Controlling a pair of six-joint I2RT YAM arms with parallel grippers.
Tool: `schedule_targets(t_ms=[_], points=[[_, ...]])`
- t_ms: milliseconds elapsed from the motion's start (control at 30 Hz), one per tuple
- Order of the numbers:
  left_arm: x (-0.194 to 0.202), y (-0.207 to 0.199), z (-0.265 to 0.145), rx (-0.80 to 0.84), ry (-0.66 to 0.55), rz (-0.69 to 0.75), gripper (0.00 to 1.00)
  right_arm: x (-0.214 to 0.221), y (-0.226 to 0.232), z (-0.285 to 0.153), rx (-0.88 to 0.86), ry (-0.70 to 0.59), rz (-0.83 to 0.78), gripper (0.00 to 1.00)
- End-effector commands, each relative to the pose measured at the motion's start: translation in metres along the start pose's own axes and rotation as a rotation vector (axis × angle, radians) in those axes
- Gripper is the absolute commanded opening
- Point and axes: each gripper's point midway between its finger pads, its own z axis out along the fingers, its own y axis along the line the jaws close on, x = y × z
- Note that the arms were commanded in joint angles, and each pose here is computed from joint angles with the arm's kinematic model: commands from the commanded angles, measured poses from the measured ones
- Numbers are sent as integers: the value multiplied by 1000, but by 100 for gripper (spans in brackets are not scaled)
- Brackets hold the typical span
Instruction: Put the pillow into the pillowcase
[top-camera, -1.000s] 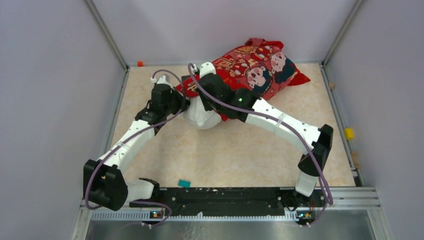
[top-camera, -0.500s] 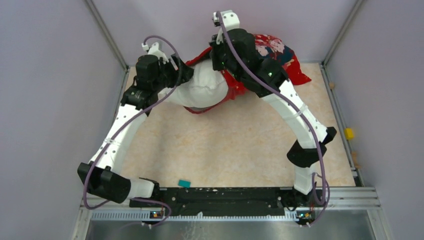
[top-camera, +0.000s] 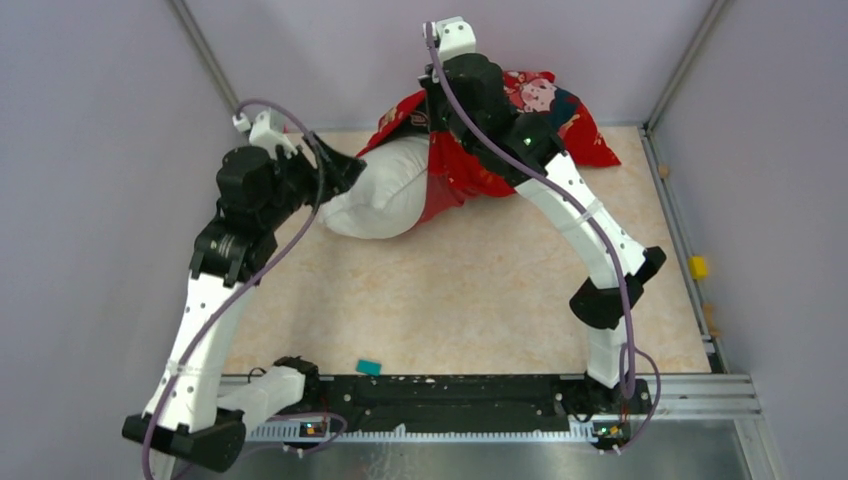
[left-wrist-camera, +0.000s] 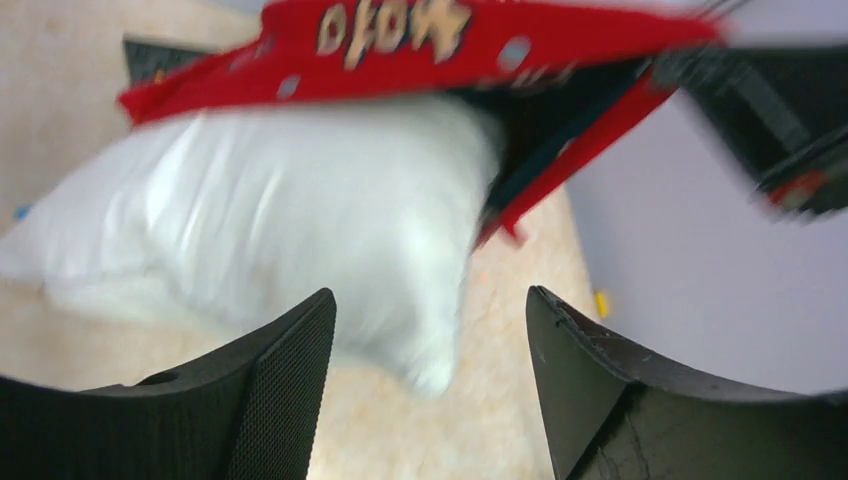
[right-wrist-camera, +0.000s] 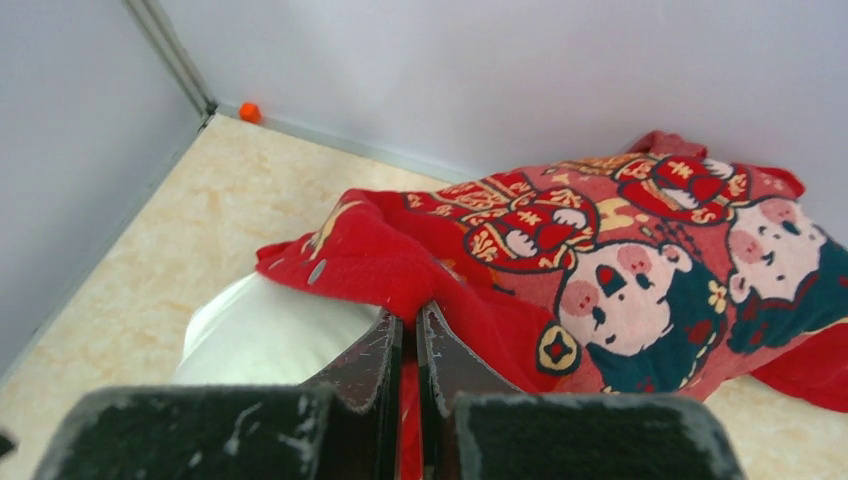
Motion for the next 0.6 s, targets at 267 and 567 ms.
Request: schedule_targets(t_ms=[267,567], points=[[179,81,-15,-67,319,-423,50,-100,-44,-32,127,-312,84,0],[218,88,38,110,315,-788,53,-106,-43,-58,70,-312,125,0]])
